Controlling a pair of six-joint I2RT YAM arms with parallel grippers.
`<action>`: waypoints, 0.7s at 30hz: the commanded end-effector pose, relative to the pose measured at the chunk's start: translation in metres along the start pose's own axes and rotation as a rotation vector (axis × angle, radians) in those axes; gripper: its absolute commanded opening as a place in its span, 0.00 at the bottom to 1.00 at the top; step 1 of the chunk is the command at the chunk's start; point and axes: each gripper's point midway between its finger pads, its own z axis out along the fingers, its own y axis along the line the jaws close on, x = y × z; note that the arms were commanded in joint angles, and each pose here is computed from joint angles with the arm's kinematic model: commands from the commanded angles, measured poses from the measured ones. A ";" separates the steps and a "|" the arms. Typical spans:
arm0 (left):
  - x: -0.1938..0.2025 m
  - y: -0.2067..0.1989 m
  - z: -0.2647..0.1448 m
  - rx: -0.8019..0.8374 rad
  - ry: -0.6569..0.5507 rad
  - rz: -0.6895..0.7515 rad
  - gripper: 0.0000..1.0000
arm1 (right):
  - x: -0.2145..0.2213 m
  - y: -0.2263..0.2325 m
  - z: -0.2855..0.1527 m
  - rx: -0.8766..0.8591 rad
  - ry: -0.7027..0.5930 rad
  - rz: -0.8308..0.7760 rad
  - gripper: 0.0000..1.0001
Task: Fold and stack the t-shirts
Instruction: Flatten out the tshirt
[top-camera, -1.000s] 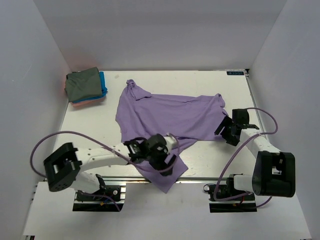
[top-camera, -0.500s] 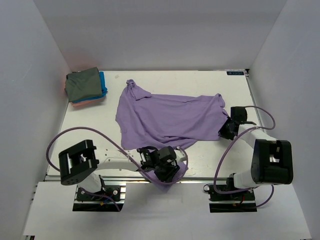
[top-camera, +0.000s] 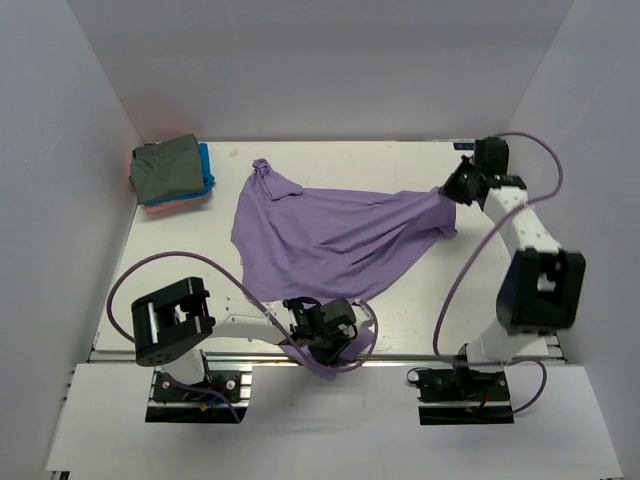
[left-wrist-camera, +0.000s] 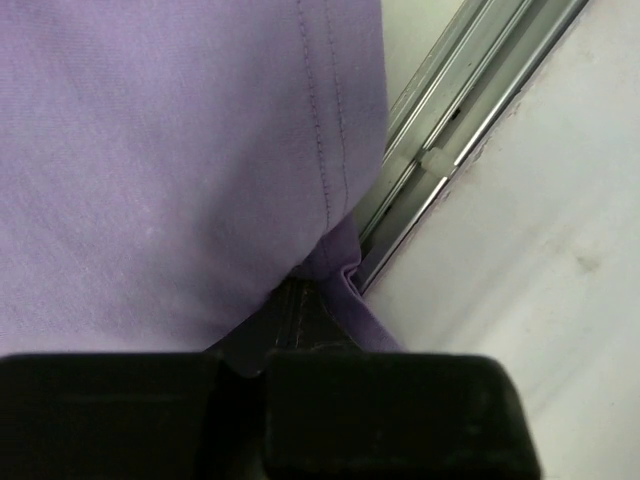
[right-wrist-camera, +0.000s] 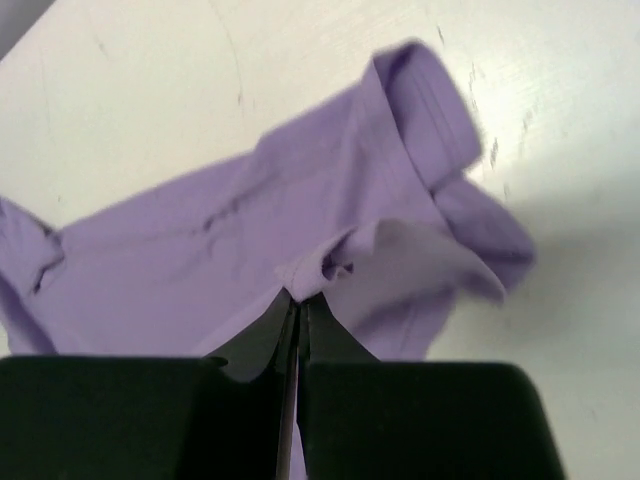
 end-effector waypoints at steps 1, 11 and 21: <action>0.002 0.011 -0.011 -0.072 0.007 0.016 0.00 | 0.005 -0.007 0.035 0.057 0.105 -0.002 0.00; 0.009 0.020 -0.012 -0.086 0.033 0.037 0.00 | -0.062 0.037 0.142 -0.127 -0.040 -0.192 0.00; 0.013 0.023 -0.011 -0.085 0.052 0.039 0.00 | -0.059 0.082 0.179 -0.327 -0.031 -0.540 0.37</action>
